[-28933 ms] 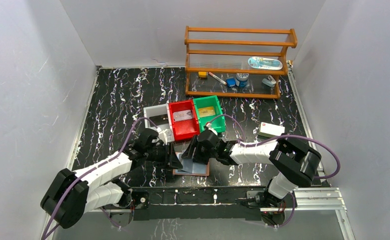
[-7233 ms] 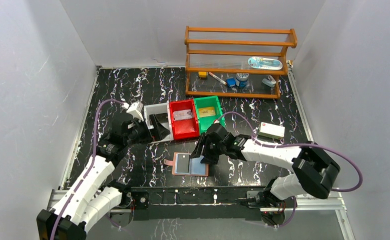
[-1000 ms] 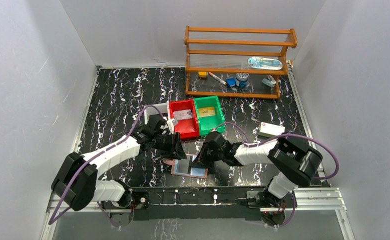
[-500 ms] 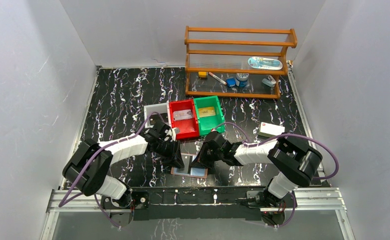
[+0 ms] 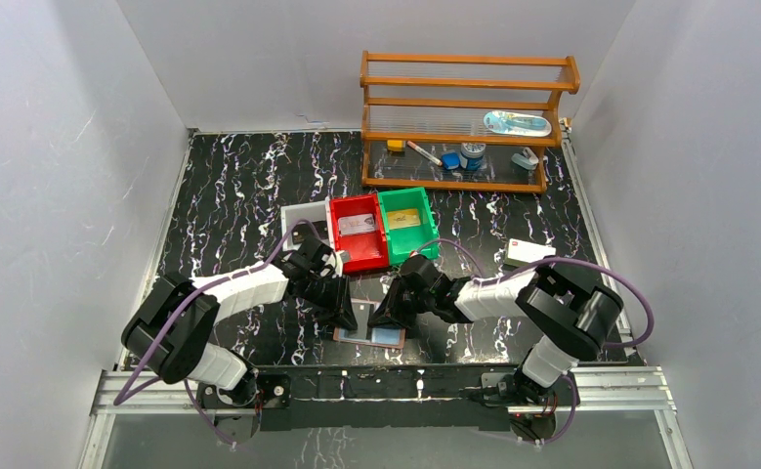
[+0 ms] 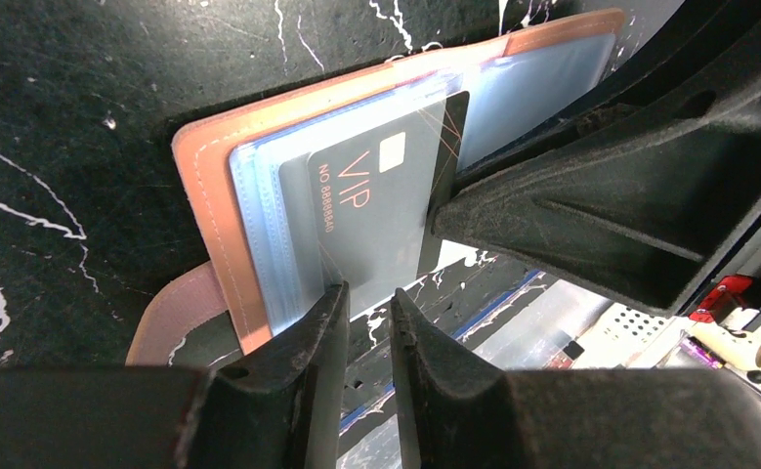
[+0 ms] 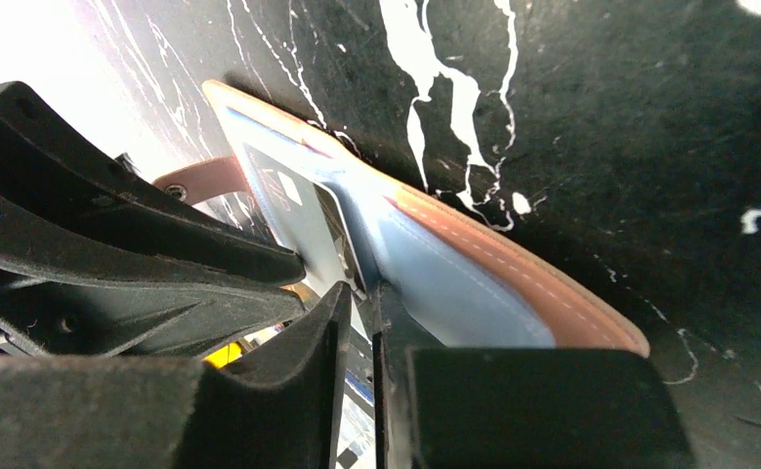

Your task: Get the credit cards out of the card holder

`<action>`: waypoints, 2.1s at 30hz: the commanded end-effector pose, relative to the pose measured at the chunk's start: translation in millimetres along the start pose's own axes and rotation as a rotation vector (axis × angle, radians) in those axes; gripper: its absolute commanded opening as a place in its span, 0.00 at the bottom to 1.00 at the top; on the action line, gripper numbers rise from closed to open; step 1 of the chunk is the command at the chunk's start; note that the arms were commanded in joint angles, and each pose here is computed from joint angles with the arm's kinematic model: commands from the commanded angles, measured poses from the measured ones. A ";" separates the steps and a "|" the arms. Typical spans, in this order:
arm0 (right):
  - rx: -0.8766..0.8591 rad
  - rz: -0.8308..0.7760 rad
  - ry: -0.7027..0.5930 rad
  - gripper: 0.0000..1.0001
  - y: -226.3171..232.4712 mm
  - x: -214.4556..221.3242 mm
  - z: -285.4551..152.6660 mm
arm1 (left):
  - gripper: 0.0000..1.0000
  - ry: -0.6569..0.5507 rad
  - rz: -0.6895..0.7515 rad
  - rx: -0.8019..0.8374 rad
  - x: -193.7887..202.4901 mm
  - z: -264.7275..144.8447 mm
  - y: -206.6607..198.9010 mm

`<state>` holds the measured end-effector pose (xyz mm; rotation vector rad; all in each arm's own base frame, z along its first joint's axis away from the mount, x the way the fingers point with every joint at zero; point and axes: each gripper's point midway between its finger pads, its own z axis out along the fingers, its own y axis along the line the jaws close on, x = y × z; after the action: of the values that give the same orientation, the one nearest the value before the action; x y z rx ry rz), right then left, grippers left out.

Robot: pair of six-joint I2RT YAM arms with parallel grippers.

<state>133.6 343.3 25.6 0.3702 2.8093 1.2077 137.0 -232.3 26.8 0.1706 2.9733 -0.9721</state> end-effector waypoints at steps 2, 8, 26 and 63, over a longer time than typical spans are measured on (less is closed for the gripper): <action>-0.021 -0.021 -0.012 0.15 4.3 -3.8 2.8 | 0.20 0.016 -0.009 -0.091 12.7 -1.8 19.1; 0.037 -0.018 -0.078 0.01 -8.4 -11.0 -9.9 | 0.20 -0.036 -0.003 -0.106 5.4 -6.9 18.4; 0.039 0.021 -0.052 0.08 -17.3 -7.3 -14.1 | 0.29 -0.083 0.057 0.002 -12.4 -22.3 -18.7; -0.102 0.024 -0.047 0.14 1.0 -9.8 -5.4 | 0.25 0.094 0.039 -0.093 18.8 12.8 12.0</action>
<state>135.1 328.9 24.3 0.4404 2.7748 1.2592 138.9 -245.6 26.4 0.2607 2.9913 -0.9574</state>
